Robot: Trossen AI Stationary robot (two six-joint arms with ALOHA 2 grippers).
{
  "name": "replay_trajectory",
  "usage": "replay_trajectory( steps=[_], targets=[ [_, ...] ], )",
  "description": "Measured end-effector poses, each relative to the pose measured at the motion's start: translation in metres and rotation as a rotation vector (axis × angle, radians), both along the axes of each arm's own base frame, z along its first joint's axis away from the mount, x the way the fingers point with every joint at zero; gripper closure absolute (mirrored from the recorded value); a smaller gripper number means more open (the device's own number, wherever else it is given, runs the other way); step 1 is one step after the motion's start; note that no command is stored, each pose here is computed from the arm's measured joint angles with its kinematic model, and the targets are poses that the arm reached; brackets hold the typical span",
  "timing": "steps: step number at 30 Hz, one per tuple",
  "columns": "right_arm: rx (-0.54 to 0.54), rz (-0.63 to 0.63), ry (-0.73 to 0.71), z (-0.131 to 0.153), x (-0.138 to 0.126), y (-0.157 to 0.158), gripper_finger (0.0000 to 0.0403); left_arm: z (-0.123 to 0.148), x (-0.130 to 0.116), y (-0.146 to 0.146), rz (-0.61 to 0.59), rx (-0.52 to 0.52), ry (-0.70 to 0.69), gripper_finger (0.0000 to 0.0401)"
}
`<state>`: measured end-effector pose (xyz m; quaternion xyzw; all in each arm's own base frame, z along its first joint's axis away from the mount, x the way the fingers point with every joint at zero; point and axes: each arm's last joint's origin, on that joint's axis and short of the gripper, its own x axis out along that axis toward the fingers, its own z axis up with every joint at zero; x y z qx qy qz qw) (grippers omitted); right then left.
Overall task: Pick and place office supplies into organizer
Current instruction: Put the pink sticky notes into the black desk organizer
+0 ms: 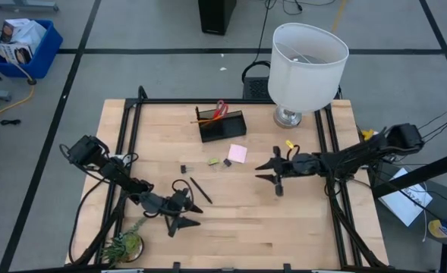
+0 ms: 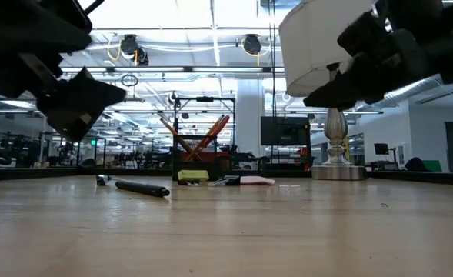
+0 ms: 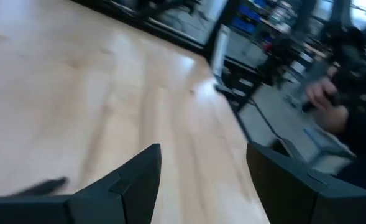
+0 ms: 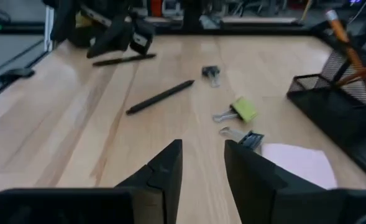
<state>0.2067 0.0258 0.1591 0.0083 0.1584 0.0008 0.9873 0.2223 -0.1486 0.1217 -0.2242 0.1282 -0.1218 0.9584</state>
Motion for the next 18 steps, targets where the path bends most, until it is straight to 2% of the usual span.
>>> replay_trajectory(
  steps=[3,11,18],
  targets=[
    [-0.003,-0.008,-0.003,-0.010,-0.003,-0.002,0.0290,0.000,0.002,0.003,0.057,0.008,-0.006,0.0158],
    [-0.037,-0.060,0.088,-0.026,0.005,-0.008,0.0292,0.000,0.004,0.006,0.074,0.009,-0.002,0.0158],
    [-0.224,-0.054,0.192,-0.036,0.024,-0.017,0.0288,0.000,0.003,0.006,0.073,0.009,-0.001,0.0158]
  ],
)
